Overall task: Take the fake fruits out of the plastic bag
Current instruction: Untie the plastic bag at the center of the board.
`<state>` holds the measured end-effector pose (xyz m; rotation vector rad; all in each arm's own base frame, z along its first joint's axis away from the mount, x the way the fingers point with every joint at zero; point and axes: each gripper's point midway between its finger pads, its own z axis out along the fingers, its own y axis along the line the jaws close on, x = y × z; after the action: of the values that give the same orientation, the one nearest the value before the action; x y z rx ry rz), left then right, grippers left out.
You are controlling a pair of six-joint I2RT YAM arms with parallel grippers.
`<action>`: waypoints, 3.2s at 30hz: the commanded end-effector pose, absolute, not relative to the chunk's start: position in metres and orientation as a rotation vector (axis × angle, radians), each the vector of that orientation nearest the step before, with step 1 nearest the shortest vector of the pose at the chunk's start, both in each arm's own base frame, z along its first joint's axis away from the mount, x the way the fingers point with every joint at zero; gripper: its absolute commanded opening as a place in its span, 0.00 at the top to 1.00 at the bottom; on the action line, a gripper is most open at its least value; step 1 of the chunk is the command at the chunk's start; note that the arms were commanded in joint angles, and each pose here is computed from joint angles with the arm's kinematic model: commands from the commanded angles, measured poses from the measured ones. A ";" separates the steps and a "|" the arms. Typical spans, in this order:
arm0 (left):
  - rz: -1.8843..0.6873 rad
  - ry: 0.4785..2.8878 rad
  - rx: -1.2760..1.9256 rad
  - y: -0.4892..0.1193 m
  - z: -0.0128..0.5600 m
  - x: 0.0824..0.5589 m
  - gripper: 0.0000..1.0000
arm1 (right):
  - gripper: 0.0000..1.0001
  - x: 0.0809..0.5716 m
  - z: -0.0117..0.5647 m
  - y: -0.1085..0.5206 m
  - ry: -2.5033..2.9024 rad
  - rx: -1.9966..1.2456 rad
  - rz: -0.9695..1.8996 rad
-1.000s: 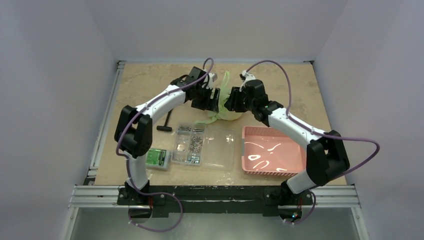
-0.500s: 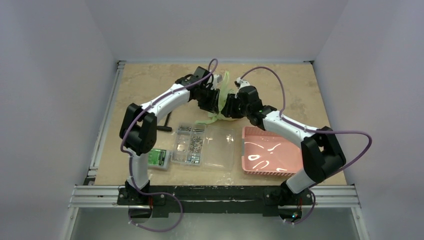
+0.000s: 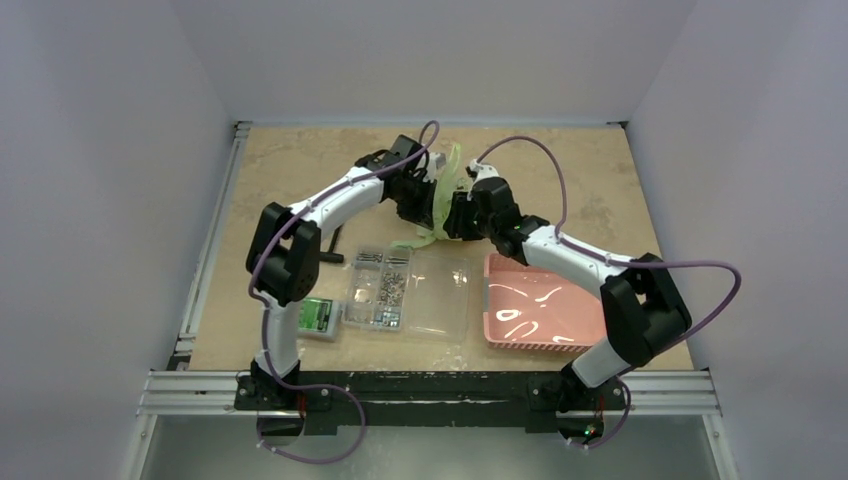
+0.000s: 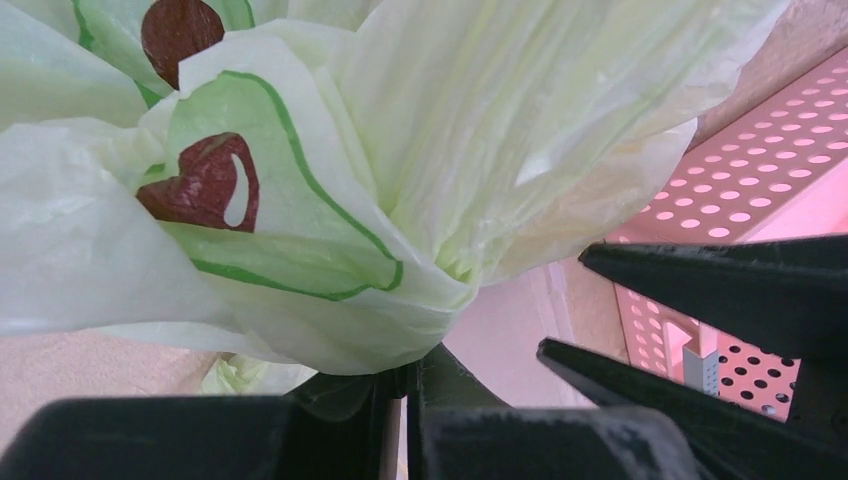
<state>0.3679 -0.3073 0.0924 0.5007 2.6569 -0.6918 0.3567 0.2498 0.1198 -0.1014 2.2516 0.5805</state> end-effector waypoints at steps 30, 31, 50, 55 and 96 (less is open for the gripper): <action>-1.195 2.438 0.251 -0.303 0.191 0.391 1.00 | 0.57 0.388 0.171 0.276 1.851 -0.228 0.141; -1.199 2.435 0.251 -0.303 0.192 0.391 1.00 | 0.59 0.390 0.176 0.278 1.840 -0.231 0.148; -1.218 2.422 0.258 -0.302 0.196 0.391 1.00 | 0.61 0.417 0.154 0.301 1.821 -0.295 0.131; -1.157 2.427 0.231 -0.289 0.197 0.399 1.00 | 1.00 0.432 0.161 0.281 1.814 -0.112 0.117; -1.153 2.413 0.068 -0.258 0.191 0.420 1.00 | 0.28 0.389 0.226 0.238 1.709 -0.478 -0.053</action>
<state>0.4159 -0.2568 0.1831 0.0620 2.4522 -1.1169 0.3916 0.2196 0.2018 -0.2878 1.8075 0.0873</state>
